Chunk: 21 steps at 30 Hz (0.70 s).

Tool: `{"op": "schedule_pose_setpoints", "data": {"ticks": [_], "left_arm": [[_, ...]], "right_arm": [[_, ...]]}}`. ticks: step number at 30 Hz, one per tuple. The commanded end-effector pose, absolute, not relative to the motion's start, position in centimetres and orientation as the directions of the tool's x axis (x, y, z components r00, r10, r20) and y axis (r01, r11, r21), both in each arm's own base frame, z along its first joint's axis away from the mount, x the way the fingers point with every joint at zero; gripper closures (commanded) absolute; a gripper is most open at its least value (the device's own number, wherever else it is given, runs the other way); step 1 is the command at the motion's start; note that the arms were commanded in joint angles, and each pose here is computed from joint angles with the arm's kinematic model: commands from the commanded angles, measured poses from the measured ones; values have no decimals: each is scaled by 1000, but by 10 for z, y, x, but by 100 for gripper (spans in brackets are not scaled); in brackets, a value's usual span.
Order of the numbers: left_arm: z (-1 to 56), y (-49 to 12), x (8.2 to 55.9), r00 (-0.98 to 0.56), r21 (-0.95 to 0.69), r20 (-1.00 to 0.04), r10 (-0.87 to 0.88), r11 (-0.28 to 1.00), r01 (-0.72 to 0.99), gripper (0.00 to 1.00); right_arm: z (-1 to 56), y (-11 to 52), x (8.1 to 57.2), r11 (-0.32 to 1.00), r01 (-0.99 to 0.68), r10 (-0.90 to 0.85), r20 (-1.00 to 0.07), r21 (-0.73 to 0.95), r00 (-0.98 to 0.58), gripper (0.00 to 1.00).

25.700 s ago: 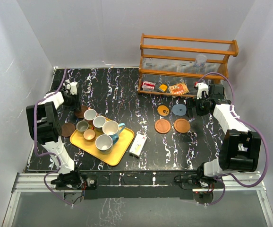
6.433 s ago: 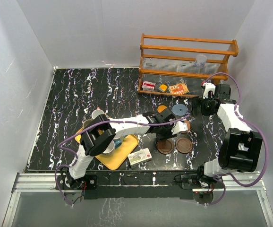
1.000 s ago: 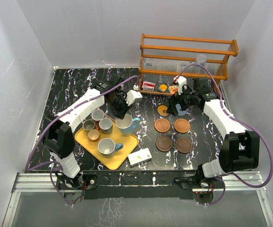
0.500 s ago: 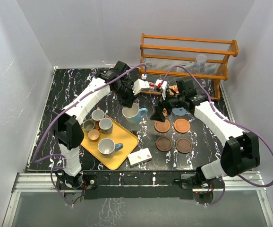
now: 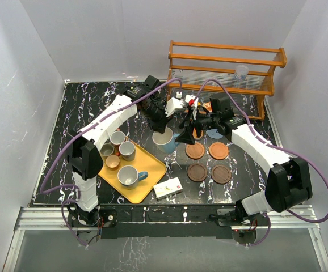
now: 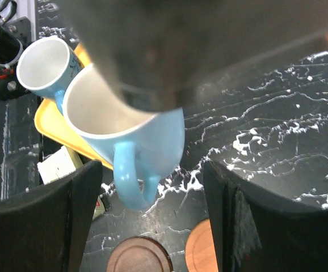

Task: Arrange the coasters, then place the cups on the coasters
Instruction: Place the cup on the coaster.

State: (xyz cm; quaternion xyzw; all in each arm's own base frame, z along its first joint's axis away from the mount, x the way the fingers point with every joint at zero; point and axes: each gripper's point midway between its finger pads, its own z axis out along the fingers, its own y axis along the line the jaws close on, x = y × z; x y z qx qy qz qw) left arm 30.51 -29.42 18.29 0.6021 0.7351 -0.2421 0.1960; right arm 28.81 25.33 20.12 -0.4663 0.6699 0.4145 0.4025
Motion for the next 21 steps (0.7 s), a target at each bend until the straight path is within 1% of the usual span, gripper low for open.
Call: {"op": "schedule_pose_setpoints", "data": {"ticks": [1, 7, 14, 19, 21], "left_arm": [[214, -308, 301, -187, -130, -657, 730, 134, 982, 100], [215, -310, 301, -195, -142, -660, 725, 135, 981, 100], [217, -312, 299, -205, -158, -665, 718, 132, 979, 100], [219, -312, 298, -207, -164, -667, 716, 130, 978, 100], [220, -313, 297, -208, -169, -668, 714, 127, 977, 100]], "right_arm": [[217, 261, 288, 176, -975, -239, -955, 136, -177, 35], [213, 260, 282, 157, -977, -237, -954, 147, -182, 46], [210, 260, 281, 155, -976, -235, -954, 152, -185, 55], [204, 257, 286, 187, -973, -251, -951, 137, -182, 66], [205, 255, 288, 195, -972, -251, -952, 128, -176, 74]]}}
